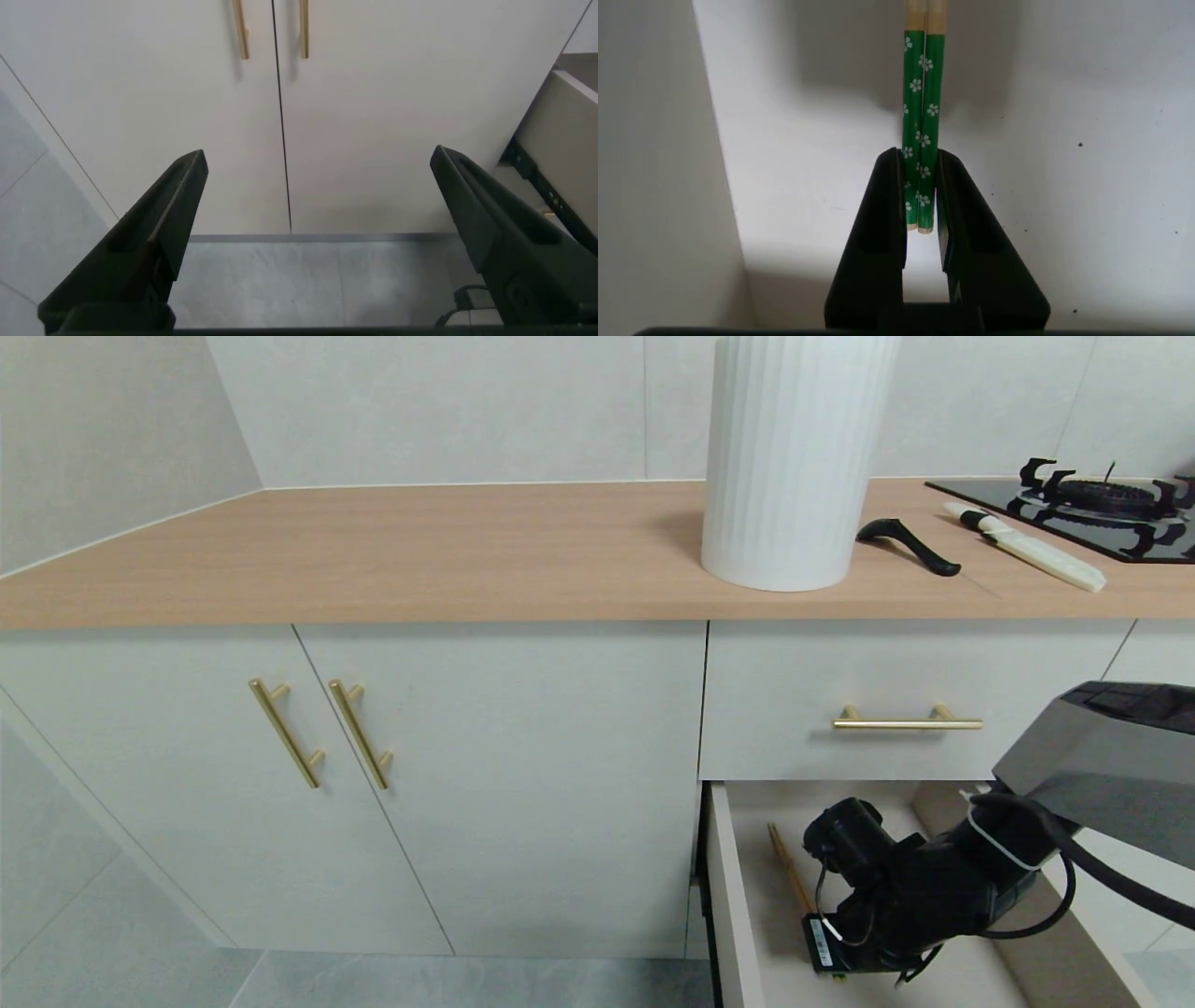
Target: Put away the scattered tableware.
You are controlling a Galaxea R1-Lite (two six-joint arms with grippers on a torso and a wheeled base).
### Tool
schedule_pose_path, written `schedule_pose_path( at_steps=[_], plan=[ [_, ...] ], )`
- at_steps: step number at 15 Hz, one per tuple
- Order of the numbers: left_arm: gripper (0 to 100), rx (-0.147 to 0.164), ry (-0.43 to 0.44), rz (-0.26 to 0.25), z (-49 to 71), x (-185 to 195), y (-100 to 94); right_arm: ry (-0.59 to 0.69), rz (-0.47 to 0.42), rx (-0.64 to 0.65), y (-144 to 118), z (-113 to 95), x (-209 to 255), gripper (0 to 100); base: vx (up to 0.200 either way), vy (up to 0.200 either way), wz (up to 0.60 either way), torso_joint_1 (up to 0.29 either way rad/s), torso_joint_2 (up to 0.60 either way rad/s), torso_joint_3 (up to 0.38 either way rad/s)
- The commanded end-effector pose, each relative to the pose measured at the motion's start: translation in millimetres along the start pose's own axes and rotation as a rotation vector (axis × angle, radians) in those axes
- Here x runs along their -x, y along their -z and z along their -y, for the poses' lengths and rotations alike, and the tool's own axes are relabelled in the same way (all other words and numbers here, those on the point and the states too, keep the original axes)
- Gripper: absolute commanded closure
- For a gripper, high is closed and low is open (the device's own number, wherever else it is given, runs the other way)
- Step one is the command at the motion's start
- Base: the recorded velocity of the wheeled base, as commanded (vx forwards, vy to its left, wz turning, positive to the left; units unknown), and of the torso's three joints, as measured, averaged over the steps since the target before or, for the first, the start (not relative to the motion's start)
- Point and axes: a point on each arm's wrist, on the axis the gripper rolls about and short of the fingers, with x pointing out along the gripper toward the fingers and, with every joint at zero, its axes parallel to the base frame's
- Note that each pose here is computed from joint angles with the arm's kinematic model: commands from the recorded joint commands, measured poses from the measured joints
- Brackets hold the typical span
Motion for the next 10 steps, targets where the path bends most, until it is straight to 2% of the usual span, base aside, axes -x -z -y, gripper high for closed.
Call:
schedule_pose_path(
  at_steps=[1,7,8,10],
  plan=[
    [0,0.000,0.002,0.001,0.0,0.0,-0.1,0.000,0.001,0.001,0.0,-0.2,-0.2,100,0.000,0.000,0.00,0.000,0.00,0.000],
    [0,0.000,0.002,0.000,0.0,0.0,0.0,-0.001,0.002,0.001,-0.2,-0.3,-0.2,100,0.000,0.000,0.00,0.000,0.00,0.000],
    [0,0.000,0.000,0.000,0.0,0.0,0.0,-0.001,0.002,0.001,-0.2,-0.3,-0.2,0,0.000,0.000,0.00,0.000,0.00,0.000],
    [0,0.000,0.000,0.000,0.0,0.0,0.0,-0.001,0.002,0.001,-0.2,-0.3,-0.2,0,0.000,0.000,0.00,0.000,0.00,0.000]
  ],
)
